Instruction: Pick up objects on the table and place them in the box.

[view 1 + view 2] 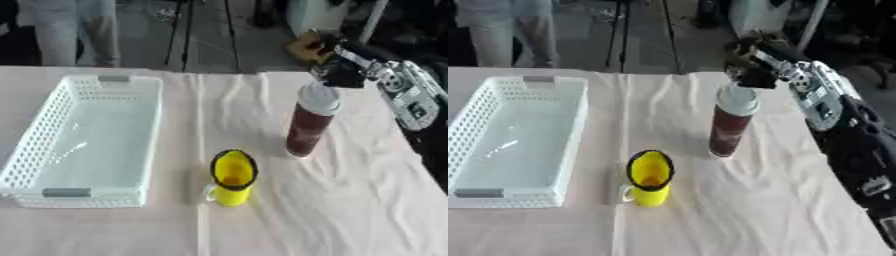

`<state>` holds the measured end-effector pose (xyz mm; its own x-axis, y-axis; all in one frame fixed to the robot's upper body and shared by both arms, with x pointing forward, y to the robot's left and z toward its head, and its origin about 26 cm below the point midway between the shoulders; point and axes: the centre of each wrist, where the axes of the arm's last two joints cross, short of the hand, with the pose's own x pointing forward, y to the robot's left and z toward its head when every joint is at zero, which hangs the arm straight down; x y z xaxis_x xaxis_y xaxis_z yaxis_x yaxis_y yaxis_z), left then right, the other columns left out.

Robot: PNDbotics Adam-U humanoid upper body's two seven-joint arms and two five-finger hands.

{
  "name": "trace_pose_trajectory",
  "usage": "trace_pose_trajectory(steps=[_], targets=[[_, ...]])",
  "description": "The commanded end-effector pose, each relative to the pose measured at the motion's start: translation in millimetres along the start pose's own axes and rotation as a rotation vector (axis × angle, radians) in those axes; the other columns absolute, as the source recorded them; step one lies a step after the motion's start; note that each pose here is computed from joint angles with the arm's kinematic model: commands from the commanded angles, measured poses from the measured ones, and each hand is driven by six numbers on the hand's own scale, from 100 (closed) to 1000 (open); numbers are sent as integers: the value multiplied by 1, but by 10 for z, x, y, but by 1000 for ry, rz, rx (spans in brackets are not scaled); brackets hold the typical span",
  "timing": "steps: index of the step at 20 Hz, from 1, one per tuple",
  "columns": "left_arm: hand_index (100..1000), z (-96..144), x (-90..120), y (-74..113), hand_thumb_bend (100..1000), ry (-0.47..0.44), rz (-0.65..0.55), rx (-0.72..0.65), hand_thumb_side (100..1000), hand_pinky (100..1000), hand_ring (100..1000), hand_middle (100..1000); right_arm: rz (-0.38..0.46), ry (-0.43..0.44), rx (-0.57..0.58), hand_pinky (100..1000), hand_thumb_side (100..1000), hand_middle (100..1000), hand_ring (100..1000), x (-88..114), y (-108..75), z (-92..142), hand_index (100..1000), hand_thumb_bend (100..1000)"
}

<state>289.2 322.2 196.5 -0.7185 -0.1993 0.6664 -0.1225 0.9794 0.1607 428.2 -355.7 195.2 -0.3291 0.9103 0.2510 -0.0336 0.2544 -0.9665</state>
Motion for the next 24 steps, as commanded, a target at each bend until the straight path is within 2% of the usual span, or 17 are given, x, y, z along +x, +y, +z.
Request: trace_pose_trajectory(steps=[1,7,9,10,13,17,24], targets=[[806,-61,84,15,439,-36,-9,-15,931,549,819,773,31,-5,7,835,780,905,886,2,-57,-2,955,100],[807,-61,84,14,438,-35,-8,-16,933,549,819,773,35,-22,62,822,801,903,881,22,42,17,959,100],[807,-62,84,16,438,-34,-8,-15,933,549,819,773,43,-39,95,787,750,905,879,42,64,34,967,220],[807,-62,84,16,439,-34,-8,-15,934,549,819,773,51,-51,118,782,743,908,880,56,75,42,970,250],[807,-61,84,18,439,-33,-9,-15,934,548,819,773,67,-74,165,780,738,915,882,86,62,60,977,279],[808,-59,83,18,439,-32,-8,-15,935,548,819,773,80,-94,204,777,762,916,880,122,38,82,978,252],[808,-55,82,21,438,-30,-9,-15,934,548,819,773,70,-100,179,772,764,911,876,141,-40,101,979,193]])
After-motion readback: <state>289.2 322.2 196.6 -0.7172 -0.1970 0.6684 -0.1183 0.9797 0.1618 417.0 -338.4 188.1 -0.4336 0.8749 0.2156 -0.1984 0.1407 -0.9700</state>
